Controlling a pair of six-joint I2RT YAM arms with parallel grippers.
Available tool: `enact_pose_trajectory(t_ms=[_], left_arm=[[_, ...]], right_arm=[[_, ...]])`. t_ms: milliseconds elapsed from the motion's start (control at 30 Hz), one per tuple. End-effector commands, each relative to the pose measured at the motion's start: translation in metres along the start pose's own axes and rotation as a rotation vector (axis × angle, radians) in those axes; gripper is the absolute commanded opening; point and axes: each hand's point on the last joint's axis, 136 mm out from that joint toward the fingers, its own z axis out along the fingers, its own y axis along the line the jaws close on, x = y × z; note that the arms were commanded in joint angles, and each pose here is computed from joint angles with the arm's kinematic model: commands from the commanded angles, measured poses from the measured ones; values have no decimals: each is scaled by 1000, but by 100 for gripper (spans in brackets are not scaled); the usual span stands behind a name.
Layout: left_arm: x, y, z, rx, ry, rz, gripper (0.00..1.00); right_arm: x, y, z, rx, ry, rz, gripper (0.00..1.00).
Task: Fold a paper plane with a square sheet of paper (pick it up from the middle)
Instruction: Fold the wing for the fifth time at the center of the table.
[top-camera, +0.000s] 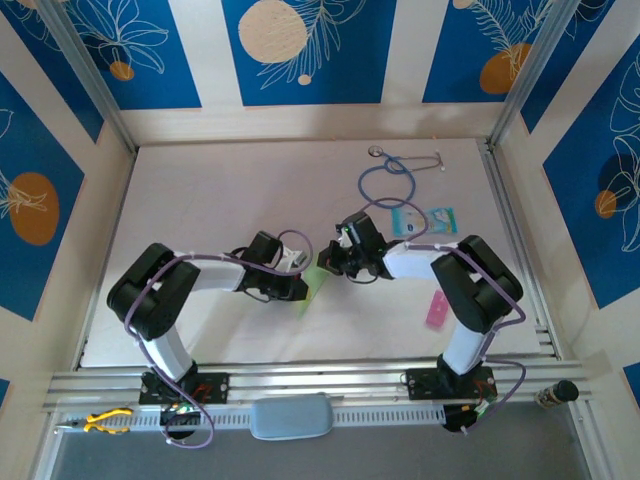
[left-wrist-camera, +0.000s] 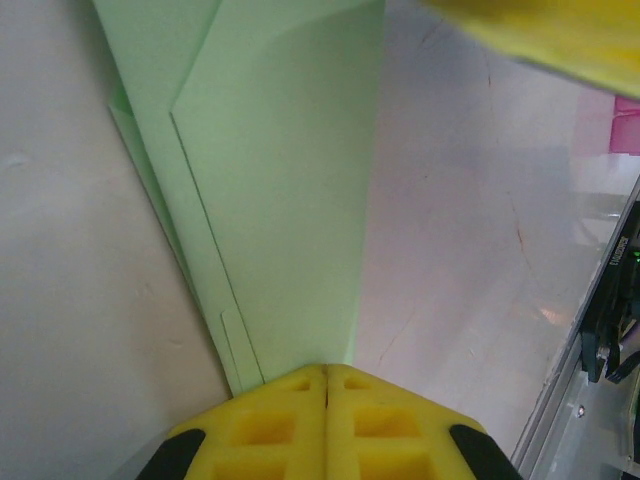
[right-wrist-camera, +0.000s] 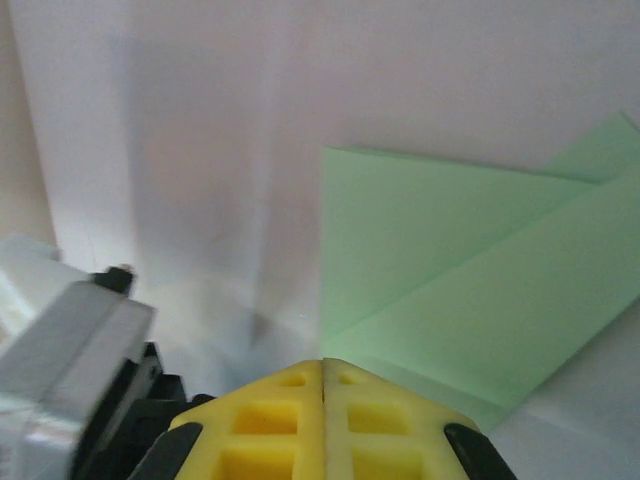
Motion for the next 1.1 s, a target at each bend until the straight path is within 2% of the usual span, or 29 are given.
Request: enact_pose_trajectory(t_ms=[0, 367, 667, 867, 1067], left_arm=[[38, 23, 3, -89, 108, -93, 0], [27, 9, -3, -63, 87, -85, 0], [-20, -41, -31, -5, -24, -44, 4], [-28, -53, -17, 31, 3, -46, 5], [-29, -45, 3, -25, 35, -59, 5]], right_arm=[[11, -16, 7, 30, 25, 40, 1], [23, -64, 14, 148, 37, 122, 0], [23, -64, 14, 161, 37, 117, 0], [23, -62, 15, 156, 42, 118, 0], [23, -61, 15, 154, 42, 125, 0]])
